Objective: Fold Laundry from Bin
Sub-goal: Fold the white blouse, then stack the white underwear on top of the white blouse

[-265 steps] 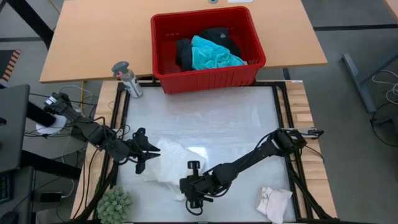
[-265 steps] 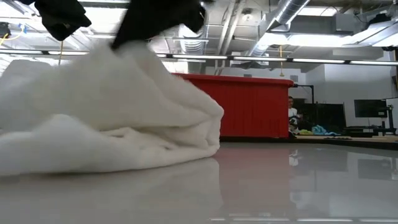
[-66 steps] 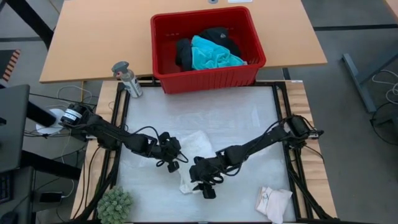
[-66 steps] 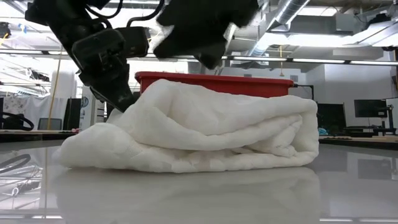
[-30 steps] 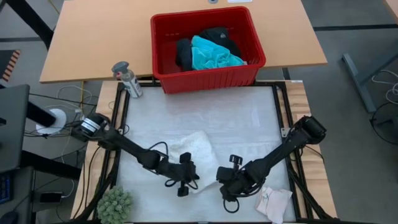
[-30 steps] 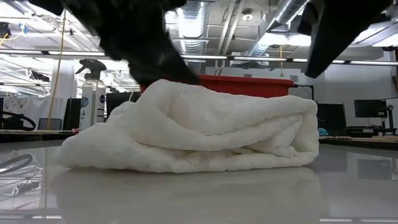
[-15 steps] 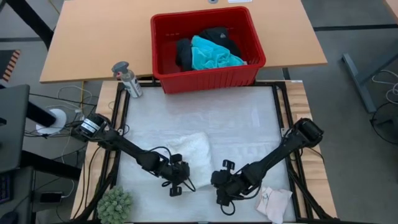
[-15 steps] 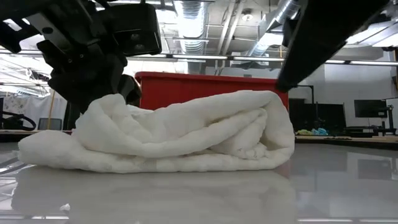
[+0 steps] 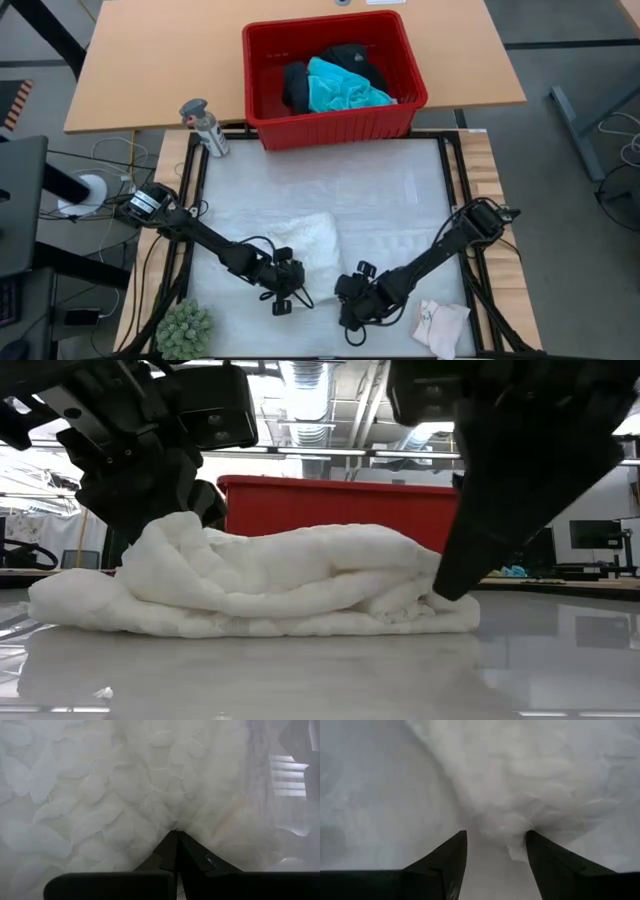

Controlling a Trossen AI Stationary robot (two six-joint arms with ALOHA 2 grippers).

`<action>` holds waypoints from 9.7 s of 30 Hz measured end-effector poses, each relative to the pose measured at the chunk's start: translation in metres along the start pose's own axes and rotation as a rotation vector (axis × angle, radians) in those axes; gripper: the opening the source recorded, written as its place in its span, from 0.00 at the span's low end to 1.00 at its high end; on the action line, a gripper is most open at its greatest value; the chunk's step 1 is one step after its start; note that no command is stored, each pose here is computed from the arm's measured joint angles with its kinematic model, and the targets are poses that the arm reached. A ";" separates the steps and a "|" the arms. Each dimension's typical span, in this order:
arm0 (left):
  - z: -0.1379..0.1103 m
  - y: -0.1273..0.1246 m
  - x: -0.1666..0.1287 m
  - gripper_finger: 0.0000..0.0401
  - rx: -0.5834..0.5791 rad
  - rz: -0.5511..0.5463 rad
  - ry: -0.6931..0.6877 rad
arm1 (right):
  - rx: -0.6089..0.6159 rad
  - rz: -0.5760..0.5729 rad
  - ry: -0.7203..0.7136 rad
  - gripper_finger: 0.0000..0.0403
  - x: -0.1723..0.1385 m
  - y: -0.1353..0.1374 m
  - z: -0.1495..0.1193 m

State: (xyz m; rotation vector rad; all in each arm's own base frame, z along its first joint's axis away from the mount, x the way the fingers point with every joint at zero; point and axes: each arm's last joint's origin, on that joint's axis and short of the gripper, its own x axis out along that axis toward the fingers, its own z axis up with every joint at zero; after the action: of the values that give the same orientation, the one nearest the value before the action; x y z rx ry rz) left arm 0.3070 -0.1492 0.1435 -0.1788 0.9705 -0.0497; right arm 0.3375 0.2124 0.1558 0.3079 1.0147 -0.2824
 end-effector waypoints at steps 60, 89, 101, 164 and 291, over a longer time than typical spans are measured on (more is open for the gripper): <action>0.016 0.019 -0.058 0.00 -0.026 0.069 -0.042 | 0.232 -0.477 -0.644 0.08 0.064 -0.039 0.041; -0.040 0.053 -0.018 0.00 -0.276 0.144 -0.215 | 0.017 -0.237 -0.542 0.16 -0.040 -0.033 0.075; -0.033 0.053 0.010 0.00 -0.434 0.006 -0.310 | 0.098 0.154 0.143 0.16 -0.163 -0.048 0.009; 0.089 0.058 0.014 0.33 -0.264 -0.486 -0.326 | -0.029 0.115 0.579 0.51 -0.070 -0.070 -0.168; 0.047 0.072 -0.158 0.33 -0.141 -0.122 -0.956 | 0.468 -0.116 -0.701 0.04 0.032 -0.087 -0.032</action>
State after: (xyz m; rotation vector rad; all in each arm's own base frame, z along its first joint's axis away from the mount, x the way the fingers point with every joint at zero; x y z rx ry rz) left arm 0.2536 -0.0533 0.2863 -0.3489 0.0080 -0.0036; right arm 0.2964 0.1420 0.1017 0.5262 0.2623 -0.6818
